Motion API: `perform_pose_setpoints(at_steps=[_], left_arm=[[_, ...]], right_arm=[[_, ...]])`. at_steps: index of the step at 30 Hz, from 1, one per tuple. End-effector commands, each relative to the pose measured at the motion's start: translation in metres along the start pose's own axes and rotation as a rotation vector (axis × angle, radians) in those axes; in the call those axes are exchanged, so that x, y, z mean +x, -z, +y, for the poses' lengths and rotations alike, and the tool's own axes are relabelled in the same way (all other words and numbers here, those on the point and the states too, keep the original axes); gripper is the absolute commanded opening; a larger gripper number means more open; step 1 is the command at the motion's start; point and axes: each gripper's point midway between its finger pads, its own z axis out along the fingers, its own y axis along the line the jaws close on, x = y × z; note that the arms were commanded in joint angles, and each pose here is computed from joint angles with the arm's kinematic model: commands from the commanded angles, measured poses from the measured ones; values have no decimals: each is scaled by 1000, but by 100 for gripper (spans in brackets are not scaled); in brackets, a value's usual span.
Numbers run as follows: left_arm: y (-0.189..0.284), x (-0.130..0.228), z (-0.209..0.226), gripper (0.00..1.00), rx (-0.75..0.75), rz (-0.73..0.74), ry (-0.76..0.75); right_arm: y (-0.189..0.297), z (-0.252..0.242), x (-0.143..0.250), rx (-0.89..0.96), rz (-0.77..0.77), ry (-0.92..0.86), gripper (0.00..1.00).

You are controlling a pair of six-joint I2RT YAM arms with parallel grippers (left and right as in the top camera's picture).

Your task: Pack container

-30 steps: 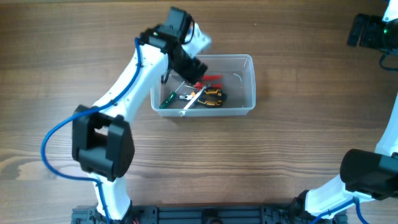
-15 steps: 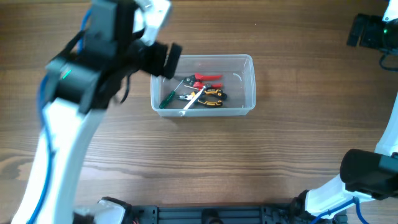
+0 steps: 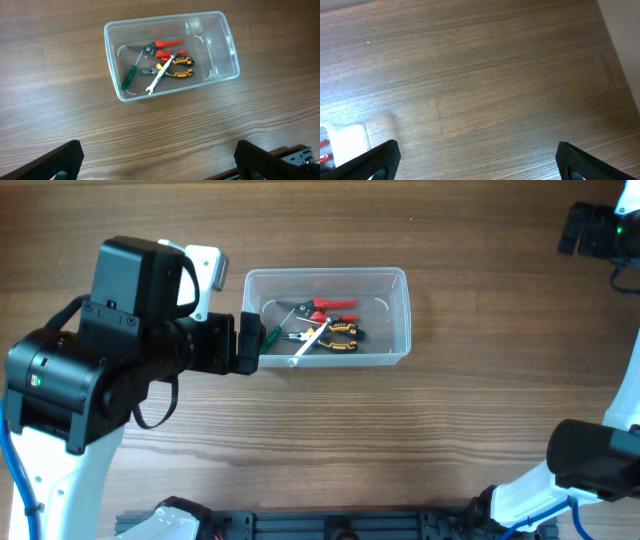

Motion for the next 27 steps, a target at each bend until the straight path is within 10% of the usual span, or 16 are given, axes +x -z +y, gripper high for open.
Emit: perform_pose_setpoints(at_steps=[1,16,27], left_arm=[[0,0,-2,100,11,3,33],[1,9,0,100,5,32,21],[26,12,-14,100,175,-390,-135]], right_arm=[[4,2,-1,-9,-12,-15,100],[4,2,-1,-9,-12,-15,100],[4,2,-1,-9,-12,-15,100]])
